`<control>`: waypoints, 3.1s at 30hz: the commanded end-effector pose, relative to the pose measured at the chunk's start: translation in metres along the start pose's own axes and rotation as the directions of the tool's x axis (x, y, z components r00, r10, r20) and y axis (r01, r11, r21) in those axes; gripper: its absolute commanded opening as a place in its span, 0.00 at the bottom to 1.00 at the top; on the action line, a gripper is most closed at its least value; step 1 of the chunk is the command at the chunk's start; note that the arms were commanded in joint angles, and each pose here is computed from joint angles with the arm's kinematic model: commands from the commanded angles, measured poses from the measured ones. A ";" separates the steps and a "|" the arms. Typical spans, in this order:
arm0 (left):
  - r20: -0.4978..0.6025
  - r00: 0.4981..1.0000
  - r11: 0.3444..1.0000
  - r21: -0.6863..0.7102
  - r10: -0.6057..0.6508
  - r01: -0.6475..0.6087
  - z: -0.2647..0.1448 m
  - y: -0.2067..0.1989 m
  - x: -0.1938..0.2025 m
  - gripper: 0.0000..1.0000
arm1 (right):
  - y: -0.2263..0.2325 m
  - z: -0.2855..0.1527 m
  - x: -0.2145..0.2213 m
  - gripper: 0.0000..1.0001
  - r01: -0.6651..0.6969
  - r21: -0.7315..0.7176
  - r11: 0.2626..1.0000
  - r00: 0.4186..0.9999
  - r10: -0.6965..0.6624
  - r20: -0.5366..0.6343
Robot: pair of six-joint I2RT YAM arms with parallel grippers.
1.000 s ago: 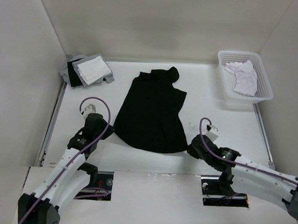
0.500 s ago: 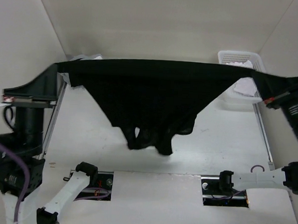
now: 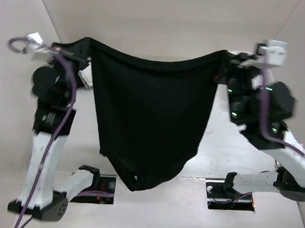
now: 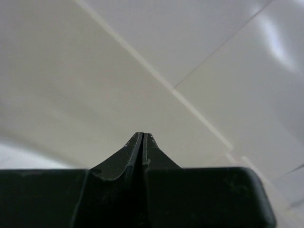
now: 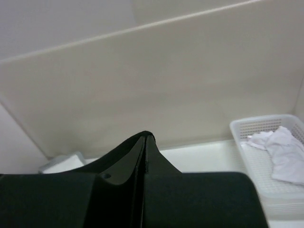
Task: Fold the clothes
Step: Flatten the tank top out, then fold the tank top
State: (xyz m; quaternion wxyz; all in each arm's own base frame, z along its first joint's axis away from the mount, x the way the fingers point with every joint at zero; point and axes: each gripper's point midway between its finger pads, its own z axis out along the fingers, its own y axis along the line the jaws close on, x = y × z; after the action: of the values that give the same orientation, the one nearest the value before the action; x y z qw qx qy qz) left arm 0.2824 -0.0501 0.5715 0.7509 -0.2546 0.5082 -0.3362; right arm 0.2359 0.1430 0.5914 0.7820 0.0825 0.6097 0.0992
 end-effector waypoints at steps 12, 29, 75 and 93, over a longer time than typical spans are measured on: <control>-0.202 0.975 0.996 -0.005 -0.093 0.094 0.149 0.044 0.067 0.00 | 0.006 0.148 0.032 0.00 -0.212 -0.121 0.970 0.974 0.200 -0.102; -0.377 0.924 0.988 -0.154 -0.067 0.009 -0.015 0.165 0.190 0.01 | -0.071 -0.017 0.235 0.00 -0.319 0.041 0.947 0.863 0.308 -0.400; -0.384 0.918 0.905 -0.420 -0.103 -0.074 0.203 0.303 0.349 0.35 | -0.132 0.270 0.414 0.30 -0.358 0.244 0.901 0.687 0.431 -0.585; -0.539 0.799 0.854 -0.517 -0.267 -0.063 -0.038 0.363 0.390 0.44 | -0.141 0.046 0.482 0.13 -0.290 0.333 0.897 0.633 0.441 -0.637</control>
State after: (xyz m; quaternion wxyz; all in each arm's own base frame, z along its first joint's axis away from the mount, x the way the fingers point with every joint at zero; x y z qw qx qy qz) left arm 0.4240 -0.0978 0.0391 0.4117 -0.3775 0.7967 -0.2309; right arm 0.3935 0.1400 0.1057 0.4011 0.2166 0.8651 0.2092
